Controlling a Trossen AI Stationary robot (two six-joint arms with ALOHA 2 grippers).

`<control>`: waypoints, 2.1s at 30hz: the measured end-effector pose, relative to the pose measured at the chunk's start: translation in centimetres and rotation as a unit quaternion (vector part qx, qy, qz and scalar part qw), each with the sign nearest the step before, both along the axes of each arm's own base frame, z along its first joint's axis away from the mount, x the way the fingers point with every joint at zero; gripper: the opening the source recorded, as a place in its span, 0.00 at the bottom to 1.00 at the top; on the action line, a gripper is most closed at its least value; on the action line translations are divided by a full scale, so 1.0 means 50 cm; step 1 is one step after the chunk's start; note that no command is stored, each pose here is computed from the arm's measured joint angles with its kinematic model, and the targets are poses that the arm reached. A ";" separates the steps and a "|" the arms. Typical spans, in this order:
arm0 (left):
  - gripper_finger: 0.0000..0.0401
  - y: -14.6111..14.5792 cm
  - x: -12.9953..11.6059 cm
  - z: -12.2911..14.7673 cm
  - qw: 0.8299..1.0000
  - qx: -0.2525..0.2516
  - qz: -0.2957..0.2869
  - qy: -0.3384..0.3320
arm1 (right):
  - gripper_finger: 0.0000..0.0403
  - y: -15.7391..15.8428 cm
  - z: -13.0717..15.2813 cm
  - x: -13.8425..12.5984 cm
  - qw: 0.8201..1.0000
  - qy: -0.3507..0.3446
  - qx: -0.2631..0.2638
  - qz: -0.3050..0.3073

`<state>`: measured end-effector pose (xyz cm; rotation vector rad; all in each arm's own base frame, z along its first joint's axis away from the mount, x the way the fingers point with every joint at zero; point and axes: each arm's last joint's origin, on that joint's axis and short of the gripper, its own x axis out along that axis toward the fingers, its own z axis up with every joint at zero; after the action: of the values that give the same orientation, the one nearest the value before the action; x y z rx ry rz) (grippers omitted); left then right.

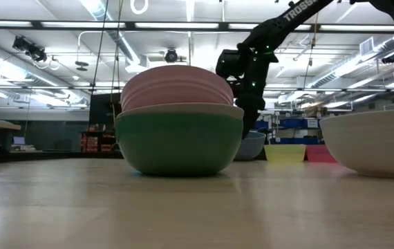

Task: Nest bowls inside each other
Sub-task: Stack the blue bowl on top of the pink bowl

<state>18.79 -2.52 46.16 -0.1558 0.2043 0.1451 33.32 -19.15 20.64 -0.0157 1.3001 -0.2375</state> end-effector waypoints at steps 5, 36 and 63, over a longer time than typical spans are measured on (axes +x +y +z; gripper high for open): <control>0.59 0.000 0.000 0.000 1.000 0.000 0.000 0.001 | 0.34 -0.027 0.000 -0.016 1.000 -0.004 0.006 -0.018; 0.59 0.000 -0.001 -0.005 1.000 0.002 0.000 0.014 | 0.03 -0.051 -0.070 0.009 1.000 0.008 0.008 0.001; 0.59 0.010 0.006 -0.058 0.984 0.054 0.098 0.140 | 0.00 0.269 0.157 0.106 0.987 -0.002 0.025 0.160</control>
<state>19.09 -2.02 43.27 -0.0455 0.4599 0.3745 38.61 -5.68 28.49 -0.1790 1.2784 0.0702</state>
